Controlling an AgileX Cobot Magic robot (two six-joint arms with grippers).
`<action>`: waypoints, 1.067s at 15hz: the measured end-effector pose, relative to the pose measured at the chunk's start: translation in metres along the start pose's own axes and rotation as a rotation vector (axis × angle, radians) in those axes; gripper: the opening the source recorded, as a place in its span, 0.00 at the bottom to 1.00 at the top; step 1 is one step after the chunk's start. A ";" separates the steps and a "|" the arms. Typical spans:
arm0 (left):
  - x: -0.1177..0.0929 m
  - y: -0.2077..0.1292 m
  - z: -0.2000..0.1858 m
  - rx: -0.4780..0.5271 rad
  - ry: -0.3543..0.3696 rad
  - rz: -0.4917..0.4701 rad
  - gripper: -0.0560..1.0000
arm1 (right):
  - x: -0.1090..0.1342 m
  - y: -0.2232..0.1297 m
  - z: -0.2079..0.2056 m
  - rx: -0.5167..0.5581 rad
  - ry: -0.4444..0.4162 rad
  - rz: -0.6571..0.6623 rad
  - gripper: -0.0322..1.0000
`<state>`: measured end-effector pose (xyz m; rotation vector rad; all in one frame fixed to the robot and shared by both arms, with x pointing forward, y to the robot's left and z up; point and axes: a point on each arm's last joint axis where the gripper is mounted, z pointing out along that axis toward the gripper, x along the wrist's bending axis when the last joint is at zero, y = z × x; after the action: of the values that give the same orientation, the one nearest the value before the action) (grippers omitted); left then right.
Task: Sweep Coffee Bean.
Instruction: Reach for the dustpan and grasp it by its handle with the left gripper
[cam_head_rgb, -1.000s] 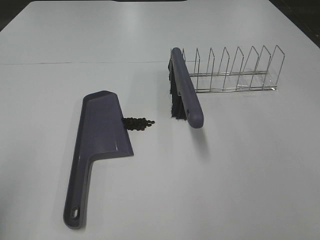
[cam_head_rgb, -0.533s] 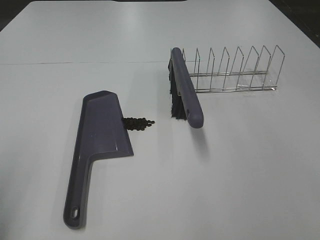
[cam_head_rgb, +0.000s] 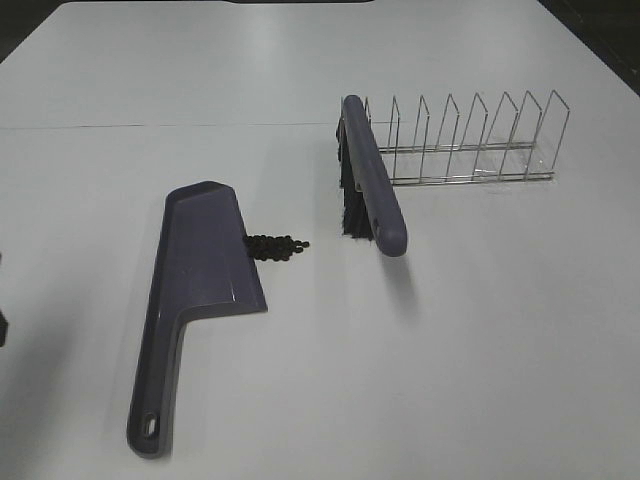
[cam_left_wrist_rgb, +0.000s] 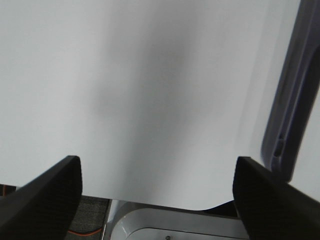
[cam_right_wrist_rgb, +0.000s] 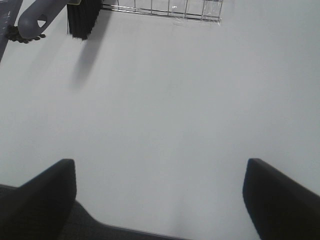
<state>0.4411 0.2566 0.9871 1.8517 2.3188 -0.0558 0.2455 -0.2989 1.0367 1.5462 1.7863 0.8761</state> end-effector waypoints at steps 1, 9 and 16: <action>-0.011 0.005 0.010 0.029 -0.006 0.022 0.77 | 0.000 0.000 0.000 0.000 0.000 0.000 0.80; -0.098 0.023 0.076 0.106 0.001 0.147 0.77 | 0.000 0.000 0.000 0.000 0.000 0.000 0.80; -0.120 0.027 0.109 0.165 0.048 0.077 0.77 | 0.000 0.000 0.000 0.000 0.000 0.000 0.80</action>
<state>0.5055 0.1320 0.9009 2.0402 2.3353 -0.2005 0.2455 -0.2989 1.0367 1.5462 1.7863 0.8761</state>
